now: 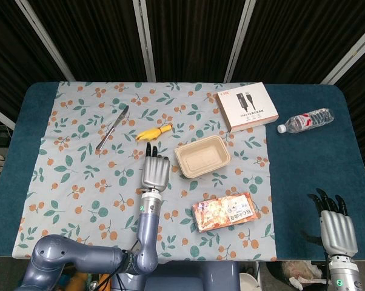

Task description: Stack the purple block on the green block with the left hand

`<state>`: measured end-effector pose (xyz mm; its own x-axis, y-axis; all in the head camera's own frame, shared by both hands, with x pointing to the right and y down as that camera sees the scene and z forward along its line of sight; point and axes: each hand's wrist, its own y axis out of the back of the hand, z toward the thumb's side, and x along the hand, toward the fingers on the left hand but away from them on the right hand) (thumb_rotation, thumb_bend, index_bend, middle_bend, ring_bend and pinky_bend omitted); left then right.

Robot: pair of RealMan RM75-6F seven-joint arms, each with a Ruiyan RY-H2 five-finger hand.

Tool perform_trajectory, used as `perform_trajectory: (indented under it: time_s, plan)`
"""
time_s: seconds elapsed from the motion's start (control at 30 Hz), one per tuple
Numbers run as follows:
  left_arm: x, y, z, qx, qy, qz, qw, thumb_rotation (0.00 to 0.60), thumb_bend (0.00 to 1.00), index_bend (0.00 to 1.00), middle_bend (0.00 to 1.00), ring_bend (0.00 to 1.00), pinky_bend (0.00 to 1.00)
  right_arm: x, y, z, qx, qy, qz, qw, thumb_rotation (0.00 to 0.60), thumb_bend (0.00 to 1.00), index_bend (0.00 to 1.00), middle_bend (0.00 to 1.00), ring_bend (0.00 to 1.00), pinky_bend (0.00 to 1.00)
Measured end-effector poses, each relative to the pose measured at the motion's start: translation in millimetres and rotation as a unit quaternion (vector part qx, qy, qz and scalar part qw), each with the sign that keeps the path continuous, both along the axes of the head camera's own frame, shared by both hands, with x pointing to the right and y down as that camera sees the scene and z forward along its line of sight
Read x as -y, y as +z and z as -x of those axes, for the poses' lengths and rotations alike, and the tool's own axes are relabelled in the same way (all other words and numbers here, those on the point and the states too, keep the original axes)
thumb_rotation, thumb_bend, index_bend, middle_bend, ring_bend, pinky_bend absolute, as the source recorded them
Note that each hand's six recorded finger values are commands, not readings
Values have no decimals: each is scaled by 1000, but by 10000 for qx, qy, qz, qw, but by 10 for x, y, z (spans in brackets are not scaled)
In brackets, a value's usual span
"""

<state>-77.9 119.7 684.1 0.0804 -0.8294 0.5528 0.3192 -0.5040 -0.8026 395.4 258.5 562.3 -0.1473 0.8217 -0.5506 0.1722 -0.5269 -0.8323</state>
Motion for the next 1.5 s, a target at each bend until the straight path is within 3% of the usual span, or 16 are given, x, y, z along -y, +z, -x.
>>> perform_trajectory:
  time_s: [1.5]
  plan:
    - [-55,185,-35,190,152,-86,9997,600,372,612,435,128,61,5,32,-9,37,16,97,9999,600,150,208,132,183,0]
